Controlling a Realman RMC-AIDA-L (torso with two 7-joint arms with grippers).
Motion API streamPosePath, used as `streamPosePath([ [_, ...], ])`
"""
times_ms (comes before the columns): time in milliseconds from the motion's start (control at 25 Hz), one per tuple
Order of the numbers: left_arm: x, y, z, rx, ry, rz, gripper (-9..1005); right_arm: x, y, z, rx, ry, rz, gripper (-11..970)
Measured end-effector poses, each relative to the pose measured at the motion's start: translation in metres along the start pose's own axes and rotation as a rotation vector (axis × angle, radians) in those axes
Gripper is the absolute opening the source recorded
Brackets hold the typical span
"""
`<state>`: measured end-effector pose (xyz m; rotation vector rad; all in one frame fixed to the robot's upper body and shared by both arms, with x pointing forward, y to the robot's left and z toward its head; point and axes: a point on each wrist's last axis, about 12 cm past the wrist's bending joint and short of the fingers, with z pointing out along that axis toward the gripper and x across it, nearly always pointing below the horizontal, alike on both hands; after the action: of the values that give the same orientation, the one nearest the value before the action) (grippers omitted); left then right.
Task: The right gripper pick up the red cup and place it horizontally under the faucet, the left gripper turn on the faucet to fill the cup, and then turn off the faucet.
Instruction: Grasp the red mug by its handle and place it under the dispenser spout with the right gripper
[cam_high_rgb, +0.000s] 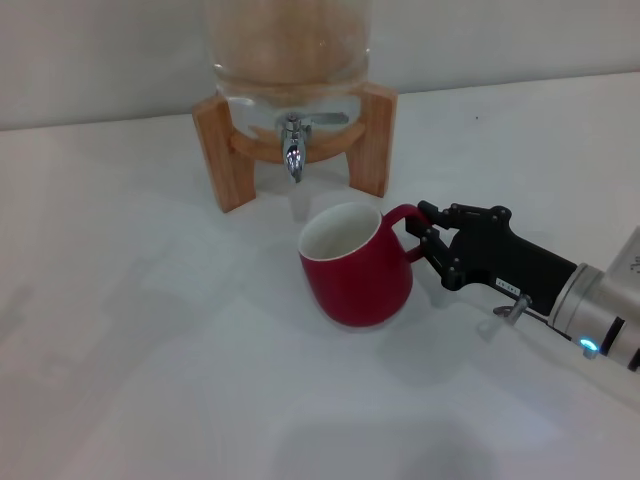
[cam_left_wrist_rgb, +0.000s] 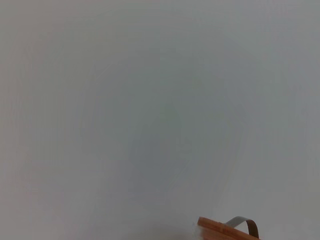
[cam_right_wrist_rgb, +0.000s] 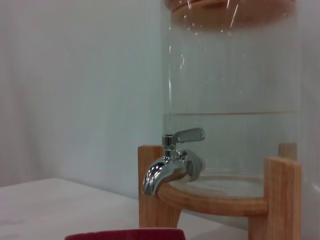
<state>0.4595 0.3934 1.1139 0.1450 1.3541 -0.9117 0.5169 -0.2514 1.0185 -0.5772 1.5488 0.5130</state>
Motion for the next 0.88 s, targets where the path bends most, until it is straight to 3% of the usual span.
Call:
streamPosePath([
  [320, 0.004, -0.001, 0.002, 0.01, 0.034, -0.001, 874, -0.002, -0.001, 0.005, -0.002, 0.004, -0.003, 149],
  [640, 0.013, 0.024, -0.012, -0.229, 0.048, -0.067, 874, -0.002, -0.001, 0.004, -0.003, -0.007, 0.001, 149],
  [880, 0.018, 0.025, -0.018, -0.265, 0.052, -0.072, 875, -0.004, -0.001, 0.005, -0.007, -0.013, 0.0, 148],
])
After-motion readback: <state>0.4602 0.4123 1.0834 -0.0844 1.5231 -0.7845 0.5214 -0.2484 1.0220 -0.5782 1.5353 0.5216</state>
